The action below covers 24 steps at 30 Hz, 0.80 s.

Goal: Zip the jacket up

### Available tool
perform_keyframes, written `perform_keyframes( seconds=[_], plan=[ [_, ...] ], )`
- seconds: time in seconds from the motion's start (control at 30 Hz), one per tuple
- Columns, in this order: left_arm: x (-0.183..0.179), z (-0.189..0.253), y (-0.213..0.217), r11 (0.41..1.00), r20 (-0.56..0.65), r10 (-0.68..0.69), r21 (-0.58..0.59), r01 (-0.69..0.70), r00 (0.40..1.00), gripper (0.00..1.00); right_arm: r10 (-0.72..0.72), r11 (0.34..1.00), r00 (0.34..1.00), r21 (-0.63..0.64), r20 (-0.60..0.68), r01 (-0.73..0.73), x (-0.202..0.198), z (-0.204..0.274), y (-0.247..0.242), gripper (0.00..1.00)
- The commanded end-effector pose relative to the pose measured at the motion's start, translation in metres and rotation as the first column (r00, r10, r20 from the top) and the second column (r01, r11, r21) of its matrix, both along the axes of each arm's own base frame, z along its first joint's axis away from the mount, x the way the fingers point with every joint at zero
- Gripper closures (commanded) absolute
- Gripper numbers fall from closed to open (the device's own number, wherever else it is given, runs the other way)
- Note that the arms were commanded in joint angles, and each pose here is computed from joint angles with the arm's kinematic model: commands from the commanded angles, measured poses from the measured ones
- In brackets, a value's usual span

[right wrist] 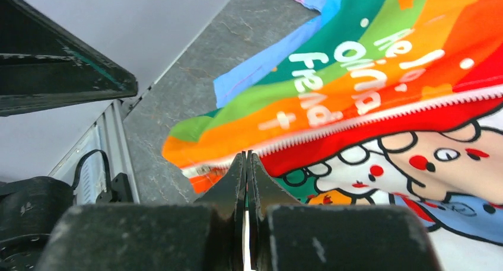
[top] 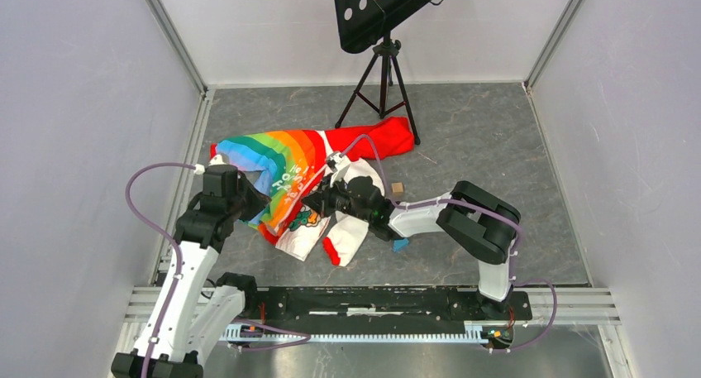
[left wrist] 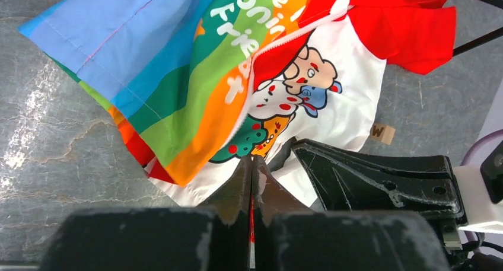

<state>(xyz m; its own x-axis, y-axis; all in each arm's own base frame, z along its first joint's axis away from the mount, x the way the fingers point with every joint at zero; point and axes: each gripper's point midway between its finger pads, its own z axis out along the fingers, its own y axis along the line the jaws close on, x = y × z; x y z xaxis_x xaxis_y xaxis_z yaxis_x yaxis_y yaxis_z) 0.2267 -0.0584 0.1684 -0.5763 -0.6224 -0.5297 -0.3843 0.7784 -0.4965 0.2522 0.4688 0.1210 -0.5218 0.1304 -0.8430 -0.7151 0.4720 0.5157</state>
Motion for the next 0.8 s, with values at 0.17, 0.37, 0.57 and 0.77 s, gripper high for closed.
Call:
perform_keyframes(
  seconds=[0.17, 0.37, 0.57, 0.77],
  plan=[
    [-0.001, 0.015, 0.004, 0.999, 0.055, 0.036, -0.017, -0.036, 0.998, 0.97, 0.117, 0.993, 0.971, -0.038, 0.207, -0.112, 0.009, 0.016, -0.011, 0.48],
    [-0.031, -0.014, -0.004, 0.998, -0.099, 0.011, -0.061, -0.017, 0.995, 0.33, 0.154, 0.987, 0.972, -0.084, 0.175, -0.141, 0.003, 0.008, -0.012, 0.25],
    [-0.035, -0.031, -0.015, 0.982, -0.038, 0.043, -0.18, -0.049, 0.998, 0.06, 0.185, 0.983, 0.982, -0.007, 0.043, -0.185, -0.006, -0.003, 0.003, 0.25],
    [-0.019, -0.055, -0.028, 0.965, 0.006, 0.03, -0.26, -0.027, 1.0, 0.05, 0.185, 0.982, 0.982, -0.029, 0.025, -0.184, -0.004, -0.019, -0.002, 0.31]
  ],
)
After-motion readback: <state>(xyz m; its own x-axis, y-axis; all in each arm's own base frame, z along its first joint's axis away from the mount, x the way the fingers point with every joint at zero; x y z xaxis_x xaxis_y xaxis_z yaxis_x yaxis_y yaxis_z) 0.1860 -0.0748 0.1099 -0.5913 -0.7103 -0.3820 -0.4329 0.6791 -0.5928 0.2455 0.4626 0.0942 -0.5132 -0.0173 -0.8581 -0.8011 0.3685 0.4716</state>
